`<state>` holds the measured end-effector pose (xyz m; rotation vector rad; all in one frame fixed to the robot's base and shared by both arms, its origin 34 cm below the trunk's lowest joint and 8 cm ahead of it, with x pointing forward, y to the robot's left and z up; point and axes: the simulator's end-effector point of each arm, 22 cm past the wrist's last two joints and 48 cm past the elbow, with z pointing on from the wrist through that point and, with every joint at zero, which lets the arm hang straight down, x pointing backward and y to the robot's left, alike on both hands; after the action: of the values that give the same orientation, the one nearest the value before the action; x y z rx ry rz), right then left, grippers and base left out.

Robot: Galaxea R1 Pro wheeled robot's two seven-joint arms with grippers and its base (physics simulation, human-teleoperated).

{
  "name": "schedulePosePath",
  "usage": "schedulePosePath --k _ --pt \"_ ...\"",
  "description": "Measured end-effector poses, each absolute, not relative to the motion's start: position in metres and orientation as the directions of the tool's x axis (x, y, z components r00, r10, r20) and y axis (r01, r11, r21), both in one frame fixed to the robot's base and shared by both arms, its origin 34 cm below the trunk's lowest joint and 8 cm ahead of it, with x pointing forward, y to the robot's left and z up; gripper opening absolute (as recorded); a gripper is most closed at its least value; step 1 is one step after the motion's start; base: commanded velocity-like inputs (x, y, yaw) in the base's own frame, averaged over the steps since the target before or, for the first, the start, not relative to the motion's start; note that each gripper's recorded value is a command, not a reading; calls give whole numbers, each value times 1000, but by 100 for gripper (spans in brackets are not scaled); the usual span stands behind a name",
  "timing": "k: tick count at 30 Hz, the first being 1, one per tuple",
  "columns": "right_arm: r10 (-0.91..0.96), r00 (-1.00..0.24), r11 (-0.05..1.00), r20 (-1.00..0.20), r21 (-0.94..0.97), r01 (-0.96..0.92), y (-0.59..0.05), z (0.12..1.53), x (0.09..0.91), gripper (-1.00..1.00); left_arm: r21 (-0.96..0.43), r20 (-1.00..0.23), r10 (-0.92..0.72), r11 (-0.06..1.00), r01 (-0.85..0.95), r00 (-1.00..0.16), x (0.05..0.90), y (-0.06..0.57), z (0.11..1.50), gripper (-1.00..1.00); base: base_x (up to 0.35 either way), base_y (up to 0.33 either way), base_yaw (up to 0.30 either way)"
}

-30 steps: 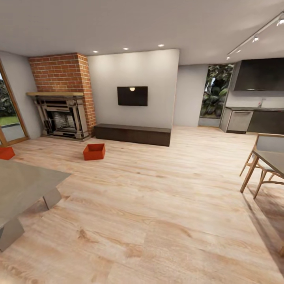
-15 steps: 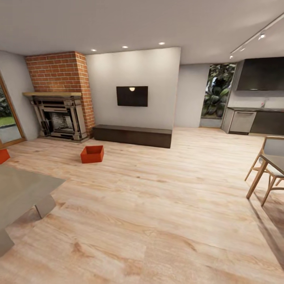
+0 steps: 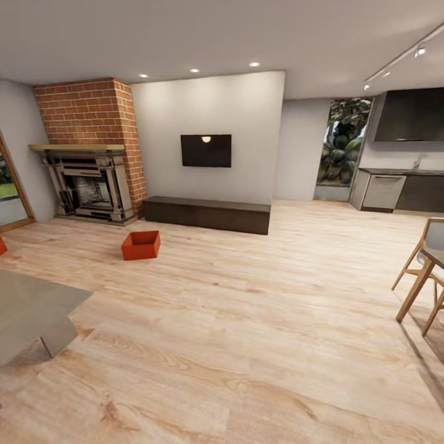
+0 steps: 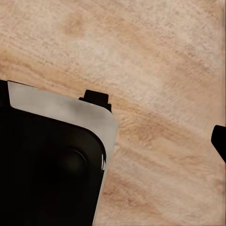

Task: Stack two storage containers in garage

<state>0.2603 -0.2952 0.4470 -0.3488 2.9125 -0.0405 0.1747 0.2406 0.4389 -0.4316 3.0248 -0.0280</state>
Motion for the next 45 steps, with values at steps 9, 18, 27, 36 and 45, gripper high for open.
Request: schedulePosePath --k 9,18,27,36,45 --pt "-237 -950 972 -203 -52 -231 -295 447 261 100 -30 -84 -280 960 -278 -956 175 241 439 100 324 0 0" --pt "-237 -950 972 -204 -52 -231 -295 447 261 100 -30 -86 -280 960 -278 -956 175 241 439 100 324 0 0" --pt "-237 -950 972 -204 -52 -231 -295 447 261 100 -30 -84 -280 960 -278 -956 175 241 439 100 324 0 0" --pt "-237 -950 971 -203 -52 -231 -295 447 261 100 -30 -84 -280 960 -278 -956 175 241 439 100 324 0 0" --pt "-237 -950 972 -204 -52 -231 -295 447 261 100 -30 -84 -280 960 -278 -956 175 241 439 100 324 0 0"
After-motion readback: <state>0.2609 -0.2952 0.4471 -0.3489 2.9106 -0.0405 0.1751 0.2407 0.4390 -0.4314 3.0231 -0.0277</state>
